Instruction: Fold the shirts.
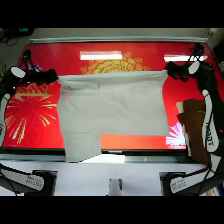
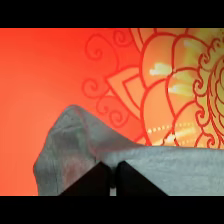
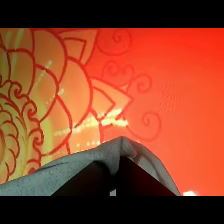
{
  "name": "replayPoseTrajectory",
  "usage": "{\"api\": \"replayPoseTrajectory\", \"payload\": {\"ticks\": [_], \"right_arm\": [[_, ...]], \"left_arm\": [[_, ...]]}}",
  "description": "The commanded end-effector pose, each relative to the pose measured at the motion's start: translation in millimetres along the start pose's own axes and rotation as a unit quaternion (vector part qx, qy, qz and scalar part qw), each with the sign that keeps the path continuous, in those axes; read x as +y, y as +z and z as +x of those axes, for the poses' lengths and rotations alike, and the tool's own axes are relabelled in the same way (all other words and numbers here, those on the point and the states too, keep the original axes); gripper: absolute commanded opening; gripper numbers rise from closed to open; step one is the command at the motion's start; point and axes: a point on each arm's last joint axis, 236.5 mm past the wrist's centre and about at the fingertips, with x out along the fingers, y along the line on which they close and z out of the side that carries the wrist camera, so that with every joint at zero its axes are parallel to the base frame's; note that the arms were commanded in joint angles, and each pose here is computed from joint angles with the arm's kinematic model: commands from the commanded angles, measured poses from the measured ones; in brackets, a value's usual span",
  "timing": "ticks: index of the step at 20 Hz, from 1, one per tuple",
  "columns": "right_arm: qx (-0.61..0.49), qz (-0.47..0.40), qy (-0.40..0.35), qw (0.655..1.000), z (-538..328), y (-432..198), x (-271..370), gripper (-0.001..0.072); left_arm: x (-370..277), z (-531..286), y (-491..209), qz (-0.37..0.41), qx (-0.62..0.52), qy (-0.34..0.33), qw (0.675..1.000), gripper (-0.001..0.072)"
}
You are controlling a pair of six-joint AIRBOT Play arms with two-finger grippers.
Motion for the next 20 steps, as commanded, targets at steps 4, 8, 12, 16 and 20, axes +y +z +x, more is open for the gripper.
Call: {"api": "replayPoseTrajectory", "payload": {"ticks": [4, 8, 12, 16, 20], "right_arm": [[0.058, -0.003, -0.013, 0.998, 21.4, -34.4, -11.9, 0.0031], [0.161, -0.123, -0.052, 0.978, -21.4, -69.7, -31.1, 0.0031], [0.27, -0.113, -0.073, 0.954, -23.9, -129.0, -53.1, 0.0031], [0.31, -0.094, -0.087, 0.942, -11.2, -158.5, -67.2, 0.0031], [0.301, -0.081, -0.089, 0.946, -3.1, -157.9, -67.9, 0.0031]], "left_arm": [[-3.5, 25.0, -31.2, 0.009, 0.047, -0.008, 0.999, 0.0041], [5.7, -15.5, -71.2, 0.02, 0.157, -0.009, 0.987, 0.0042], [17.7, -16.6, -126.2, 0.006, 0.25, -0.006, 0.968, 0.0041], [24.9, -17.2, -155.7, -0.01, 0.297, -0.008, 0.955, 0.0042], [25.2, -20.7, -163.7, -0.022, 0.315, -0.006, 0.949, 0.0042]]}}
